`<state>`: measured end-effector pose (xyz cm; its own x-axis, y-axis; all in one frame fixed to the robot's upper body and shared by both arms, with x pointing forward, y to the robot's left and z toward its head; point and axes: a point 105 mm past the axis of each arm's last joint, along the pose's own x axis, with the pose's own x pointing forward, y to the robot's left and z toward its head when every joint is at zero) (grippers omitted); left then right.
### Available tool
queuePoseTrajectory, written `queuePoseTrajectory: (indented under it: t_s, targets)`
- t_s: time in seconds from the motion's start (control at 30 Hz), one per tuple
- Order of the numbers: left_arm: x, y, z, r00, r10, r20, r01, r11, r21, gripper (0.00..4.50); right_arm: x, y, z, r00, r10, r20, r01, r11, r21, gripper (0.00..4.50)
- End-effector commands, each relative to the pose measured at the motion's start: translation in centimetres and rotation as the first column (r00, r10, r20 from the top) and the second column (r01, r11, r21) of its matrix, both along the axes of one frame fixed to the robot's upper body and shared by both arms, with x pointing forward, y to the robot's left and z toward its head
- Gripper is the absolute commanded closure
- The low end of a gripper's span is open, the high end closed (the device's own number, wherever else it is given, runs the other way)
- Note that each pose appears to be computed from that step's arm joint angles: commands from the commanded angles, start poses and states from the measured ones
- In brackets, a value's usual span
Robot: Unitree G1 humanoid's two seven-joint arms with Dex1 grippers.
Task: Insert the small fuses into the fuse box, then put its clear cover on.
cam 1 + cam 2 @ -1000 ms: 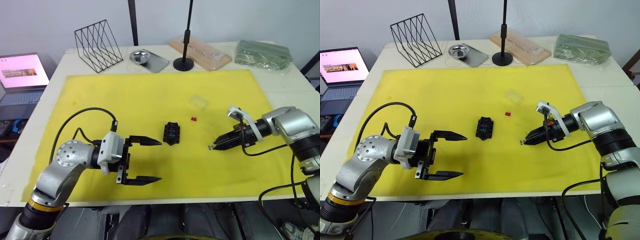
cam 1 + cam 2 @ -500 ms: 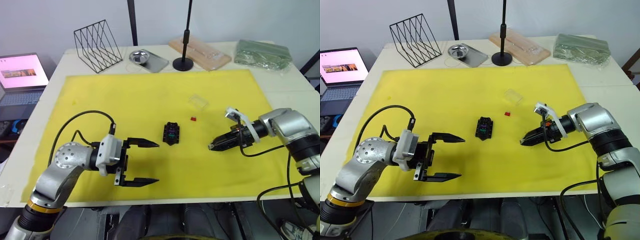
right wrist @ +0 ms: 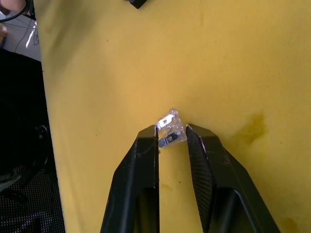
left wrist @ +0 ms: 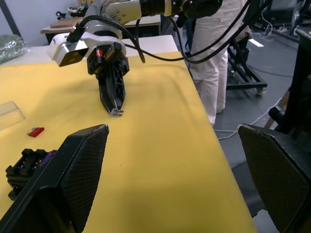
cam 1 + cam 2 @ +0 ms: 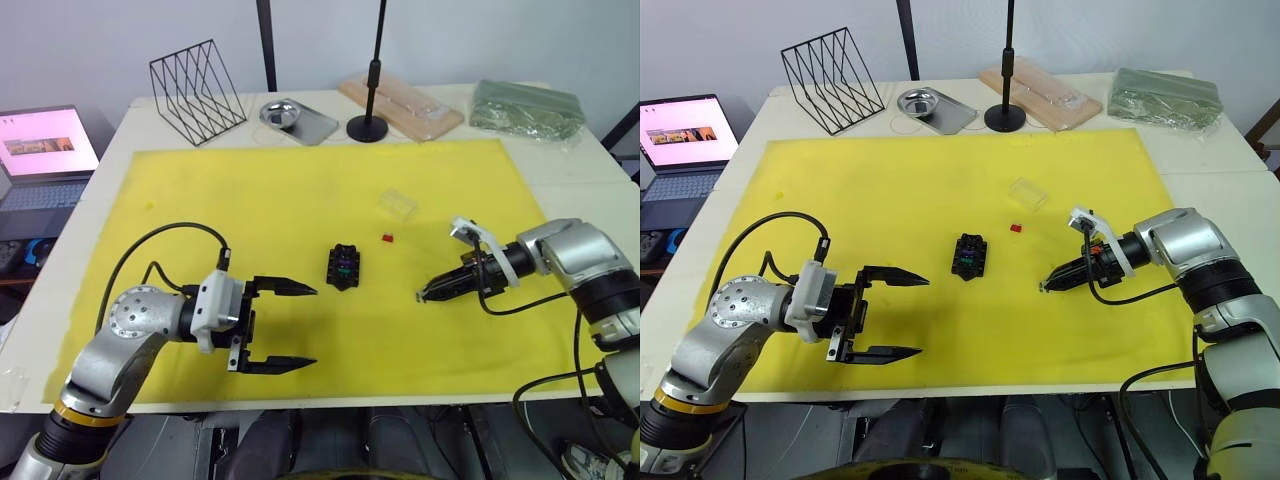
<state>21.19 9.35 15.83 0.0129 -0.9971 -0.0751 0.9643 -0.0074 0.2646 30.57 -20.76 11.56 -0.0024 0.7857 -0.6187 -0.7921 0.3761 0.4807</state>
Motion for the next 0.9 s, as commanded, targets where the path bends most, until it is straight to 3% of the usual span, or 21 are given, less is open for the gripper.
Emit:
queuePoseTrajectory:
  t_s: [0.03,0.1,0.23,0.6,0.73,0.9]
  targets:
    - [-0.1,0.2,0.6,0.999,0.000,0.040,0.000,1.000,0.004,0.00,0.2,0.1,0.6,1.000,0.005,0.011,-0.005,1.000,0.007,3.57]
    - [-0.1,0.2,0.6,0.999,-0.001,0.040,0.001,1.000,0.004,0.00,0.2,0.1,0.6,1.000,0.005,0.012,-0.005,1.000,0.005,3.57]
    - [-0.1,0.1,0.7,0.999,-0.002,0.041,0.002,1.000,0.004,0.00,0.1,0.0,0.4,1.000,0.011,0.015,-0.011,1.000,-0.005,4.44]
    - [0.0,0.1,0.9,0.999,-0.003,0.045,0.003,1.000,0.007,0.00,0.0,0.0,0.6,1.000,0.012,0.020,-0.012,1.000,0.002,4.48]
    - [0.1,0.2,1.1,0.998,0.012,0.054,-0.012,1.000,0.001,0.00,-0.1,0.3,2.8,0.998,0.004,0.060,-0.007,0.999,0.042,4.48]
    - [0.7,1.8,1.7,0.993,0.113,0.016,-0.113,0.993,-0.038,0.00,-2.7,2.6,7.8,0.976,0.078,0.205,-0.097,0.992,0.082,4.48]
